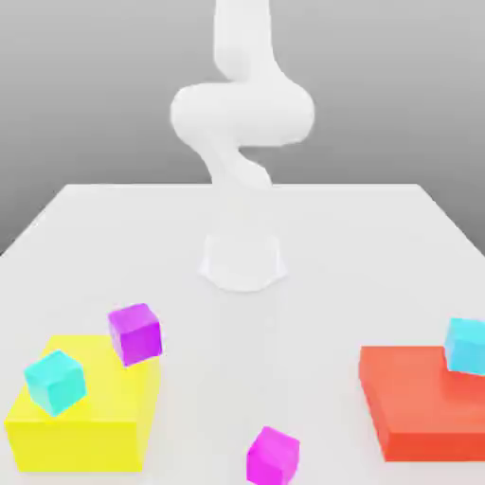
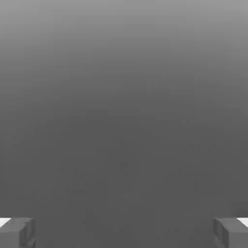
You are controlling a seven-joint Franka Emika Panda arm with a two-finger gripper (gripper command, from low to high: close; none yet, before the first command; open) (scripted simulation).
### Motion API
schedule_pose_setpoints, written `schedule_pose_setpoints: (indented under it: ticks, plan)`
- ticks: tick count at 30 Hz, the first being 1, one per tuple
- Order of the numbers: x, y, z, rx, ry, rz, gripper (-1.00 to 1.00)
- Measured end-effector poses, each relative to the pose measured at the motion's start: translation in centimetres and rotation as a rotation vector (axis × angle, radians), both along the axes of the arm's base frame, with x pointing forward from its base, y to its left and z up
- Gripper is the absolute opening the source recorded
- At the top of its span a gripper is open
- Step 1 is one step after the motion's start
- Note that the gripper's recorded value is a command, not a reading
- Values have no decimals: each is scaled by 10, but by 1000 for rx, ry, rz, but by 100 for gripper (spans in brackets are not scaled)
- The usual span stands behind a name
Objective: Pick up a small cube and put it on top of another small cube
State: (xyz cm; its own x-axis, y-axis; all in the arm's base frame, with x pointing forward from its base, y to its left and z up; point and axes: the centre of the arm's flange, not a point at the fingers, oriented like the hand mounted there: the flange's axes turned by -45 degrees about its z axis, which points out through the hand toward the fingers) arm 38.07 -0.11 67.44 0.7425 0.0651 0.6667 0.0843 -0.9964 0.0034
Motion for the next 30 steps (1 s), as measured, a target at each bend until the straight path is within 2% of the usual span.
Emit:
schedule_pose_setpoints:
  ticks: [6,13,19,26,30]
  plan:
    - [69,9,-102,-50,157,223,0]
    - [113,29,-231,-130,321,461,0]
    - [121,45,-343,-225,454,659,0]
    - [102,41,-459,-369,609,870,0]
    - [98,39,-513,-405,638,914,0]
